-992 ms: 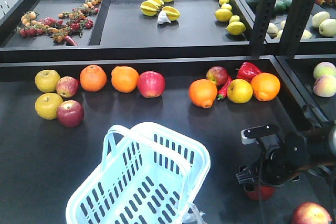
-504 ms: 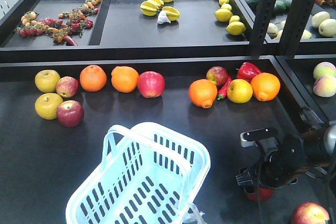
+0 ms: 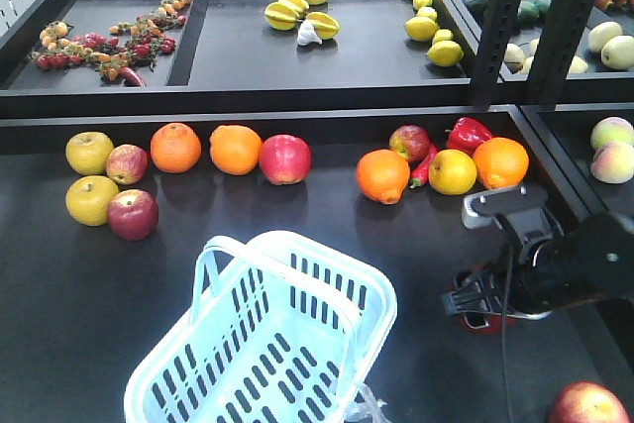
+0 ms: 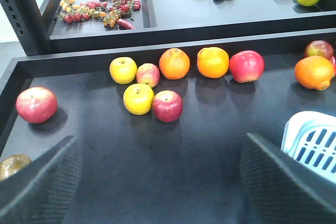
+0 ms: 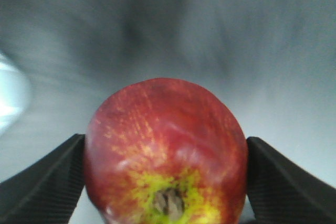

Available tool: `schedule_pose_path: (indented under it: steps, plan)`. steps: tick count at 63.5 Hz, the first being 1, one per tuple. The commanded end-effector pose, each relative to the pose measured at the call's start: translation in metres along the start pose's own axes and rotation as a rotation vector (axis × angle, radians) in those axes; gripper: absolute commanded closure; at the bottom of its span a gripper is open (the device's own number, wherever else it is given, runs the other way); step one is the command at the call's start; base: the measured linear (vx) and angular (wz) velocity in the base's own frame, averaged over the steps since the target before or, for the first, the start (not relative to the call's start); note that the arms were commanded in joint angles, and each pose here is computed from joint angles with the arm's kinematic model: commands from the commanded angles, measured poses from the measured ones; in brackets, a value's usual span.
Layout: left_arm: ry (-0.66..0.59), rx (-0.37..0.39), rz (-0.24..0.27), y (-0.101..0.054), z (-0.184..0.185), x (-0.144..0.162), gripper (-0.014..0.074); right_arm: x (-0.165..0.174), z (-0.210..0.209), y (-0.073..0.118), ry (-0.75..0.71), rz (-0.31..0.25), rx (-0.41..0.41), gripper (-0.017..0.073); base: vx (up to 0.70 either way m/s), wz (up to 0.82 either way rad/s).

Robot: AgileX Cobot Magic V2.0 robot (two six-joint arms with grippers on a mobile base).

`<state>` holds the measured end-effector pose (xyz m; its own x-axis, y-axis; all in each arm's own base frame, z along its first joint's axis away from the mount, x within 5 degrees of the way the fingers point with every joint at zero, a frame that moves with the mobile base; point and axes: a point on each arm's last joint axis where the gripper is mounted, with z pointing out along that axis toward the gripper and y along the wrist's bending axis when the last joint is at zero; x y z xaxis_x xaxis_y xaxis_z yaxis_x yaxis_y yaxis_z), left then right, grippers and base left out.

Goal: Pick three apples into basket with both arms
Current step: 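Reach the right gripper to the next red apple and grasp it, then move the held apple over the basket and release it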

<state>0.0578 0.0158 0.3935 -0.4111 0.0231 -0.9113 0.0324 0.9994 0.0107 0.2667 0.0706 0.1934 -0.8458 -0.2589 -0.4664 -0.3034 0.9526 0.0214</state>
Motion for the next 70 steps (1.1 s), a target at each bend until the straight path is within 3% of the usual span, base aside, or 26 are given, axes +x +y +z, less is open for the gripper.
schedule_pose_path:
  steps: [1,22,42,59,70]
  plan:
    - [-0.069,0.012,0.005,-0.001,-0.002,-0.011,0.0008,-0.009,-0.047,0.019,-0.139,-0.061,-0.034,0.0273,0.00,0.00]
    - [-0.069,0.012,0.005,-0.001,-0.002,-0.011,0.0008,0.020,-0.128,0.076,-0.248,-0.236,-0.230,0.0273,0.00,0.00]
    - [-0.069,0.012,0.005,-0.001,-0.002,-0.011,0.0008,0.028,-0.138,0.132,-0.346,-0.391,-0.427,0.0273,0.00,0.00]
    - [-0.069,0.012,0.005,-0.001,-0.002,-0.011,0.0008,0.013,-0.097,0.172,-0.431,-0.415,-0.453,0.0238,0.00,0.00]
    - [-0.069,0.012,0.005,-0.001,-0.002,-0.011,0.0008,0.009,-0.063,0.183,-0.382,-0.414,-0.424,0.0111,0.00,0.00]
